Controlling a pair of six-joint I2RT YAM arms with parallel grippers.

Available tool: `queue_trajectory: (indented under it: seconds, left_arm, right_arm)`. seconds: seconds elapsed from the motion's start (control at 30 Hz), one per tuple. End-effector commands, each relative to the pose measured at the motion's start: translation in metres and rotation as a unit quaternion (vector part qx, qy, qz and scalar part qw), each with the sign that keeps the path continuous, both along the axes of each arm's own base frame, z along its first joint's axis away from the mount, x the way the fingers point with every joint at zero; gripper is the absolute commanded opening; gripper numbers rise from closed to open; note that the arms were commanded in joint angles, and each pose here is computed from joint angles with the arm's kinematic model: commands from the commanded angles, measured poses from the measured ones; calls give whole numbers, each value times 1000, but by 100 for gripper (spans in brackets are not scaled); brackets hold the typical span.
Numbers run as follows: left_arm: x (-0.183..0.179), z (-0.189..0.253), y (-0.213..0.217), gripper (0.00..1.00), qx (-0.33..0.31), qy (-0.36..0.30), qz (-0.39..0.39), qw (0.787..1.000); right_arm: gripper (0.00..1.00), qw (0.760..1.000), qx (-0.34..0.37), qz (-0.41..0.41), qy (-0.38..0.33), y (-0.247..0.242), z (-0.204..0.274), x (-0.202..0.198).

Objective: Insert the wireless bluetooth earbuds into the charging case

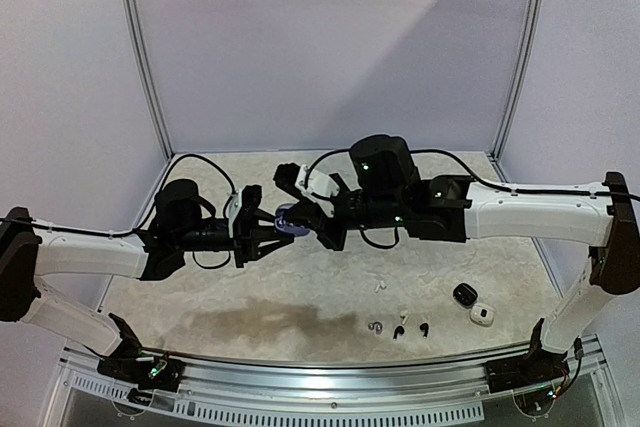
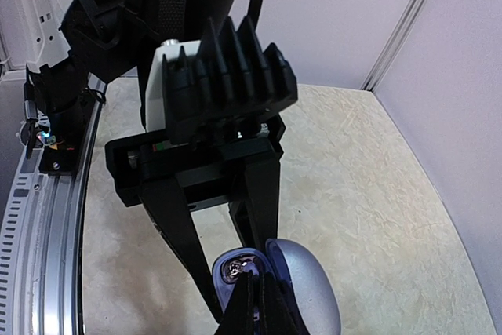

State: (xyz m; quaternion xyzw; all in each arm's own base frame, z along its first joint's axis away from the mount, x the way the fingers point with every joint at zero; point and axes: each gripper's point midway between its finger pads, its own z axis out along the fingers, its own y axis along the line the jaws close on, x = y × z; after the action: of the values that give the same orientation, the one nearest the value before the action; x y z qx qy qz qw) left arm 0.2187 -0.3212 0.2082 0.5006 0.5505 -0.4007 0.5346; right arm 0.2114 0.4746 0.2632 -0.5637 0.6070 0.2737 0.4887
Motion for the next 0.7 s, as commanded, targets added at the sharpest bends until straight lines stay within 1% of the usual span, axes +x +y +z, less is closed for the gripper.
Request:
queue_trajectory:
  seconds: [0.0, 0.2, 0.53, 0.67]
  left_arm:
    - [-7, 9, -4, 0, -8, -13, -12, 1000]
    - [-10, 9, -5, 0, -8, -18, -19, 1000]
    - [-6, 17, -4, 0, -24, -30, -8, 999]
    - [-6, 18, -4, 0, -26, -33, -6, 999]
  right_arm:
    - [0, 1000, -17, -7, 19, 0, -24, 5]
    - [0, 1000, -17, -12, 18, -1, -24, 10]
    - [0, 999, -19, -20, 28, -1, -40, 13]
    - [3, 999, -12, -29, 32, -2, -43, 16]
